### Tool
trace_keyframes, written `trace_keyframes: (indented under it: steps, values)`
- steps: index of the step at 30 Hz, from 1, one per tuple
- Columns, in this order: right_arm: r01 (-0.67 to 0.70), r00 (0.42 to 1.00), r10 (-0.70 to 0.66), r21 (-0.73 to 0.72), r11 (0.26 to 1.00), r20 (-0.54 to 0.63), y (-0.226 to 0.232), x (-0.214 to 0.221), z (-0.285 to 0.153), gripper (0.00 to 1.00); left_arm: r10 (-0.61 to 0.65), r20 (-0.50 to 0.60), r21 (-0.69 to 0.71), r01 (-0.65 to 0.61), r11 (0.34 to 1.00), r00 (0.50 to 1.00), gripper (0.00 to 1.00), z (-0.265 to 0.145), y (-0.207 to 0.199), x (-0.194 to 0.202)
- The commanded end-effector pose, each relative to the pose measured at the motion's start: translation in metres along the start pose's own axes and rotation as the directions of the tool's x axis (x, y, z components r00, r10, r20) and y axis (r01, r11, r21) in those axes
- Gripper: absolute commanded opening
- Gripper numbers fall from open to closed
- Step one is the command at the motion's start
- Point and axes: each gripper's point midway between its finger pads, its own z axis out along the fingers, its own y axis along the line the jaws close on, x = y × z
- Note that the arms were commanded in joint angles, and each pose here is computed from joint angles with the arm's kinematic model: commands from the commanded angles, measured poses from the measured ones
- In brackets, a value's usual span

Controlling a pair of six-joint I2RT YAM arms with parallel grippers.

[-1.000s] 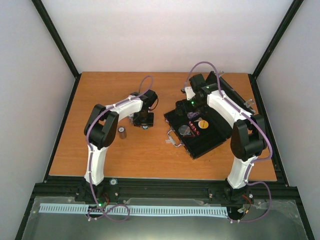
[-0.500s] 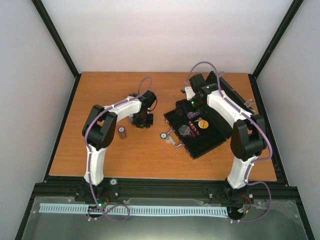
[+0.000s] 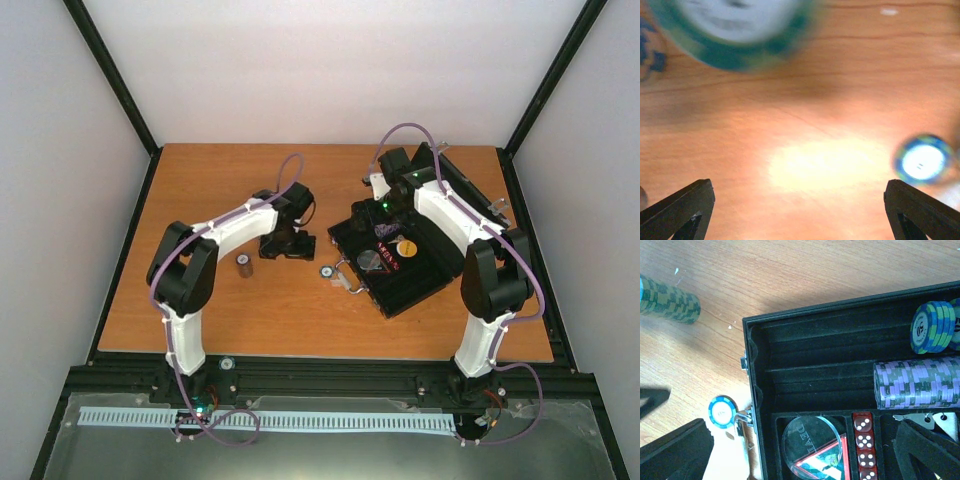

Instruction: Pack up texas hold em set

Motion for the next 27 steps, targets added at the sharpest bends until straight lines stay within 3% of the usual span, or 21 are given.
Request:
trace_keyframes:
  steps: [1, 6, 11, 23, 27]
  values:
    - [0.014, 0.999, -0.015, 0.021, 1.000, 0.040, -0.001, -0.009, -0.011, 1.00, 0.206, 0.100, 0.056, -0.212, 0.976, 0.974, 0.99, -0.041, -0.049, 0.011]
    - [-0.005, 0.999, 0.004, 0.017, 1.000, 0.052, -0.005, -0.014, -0.014, 1.00, 0.406, 0.113, 0.149, -0.419, 0.896, 0.907, 1.00, -0.035, -0.072, 0.025]
    - [-0.046, 0.997, 0.047, -0.012, 0.999, 0.060, -0.013, -0.015, -0.018, 1.00, 0.551, 0.135, 0.129, -0.566, 0.814, 0.823, 1.00, -0.016, -0.069, 0.030]
    - [-0.073, 0.996, 0.074, -0.021, 0.997, 0.046, -0.023, -0.015, -0.010, 1.00, 0.685, 0.059, 0.127, -0.686, 0.716, 0.726, 0.96, 0.008, -0.089, 0.006]
    - [-0.078, 0.996, 0.079, -0.018, 0.997, 0.042, -0.026, -0.014, -0.009, 1.00, 0.688, 0.034, 0.144, -0.685, 0.714, 0.724, 0.92, 0.014, -0.090, 0.010]
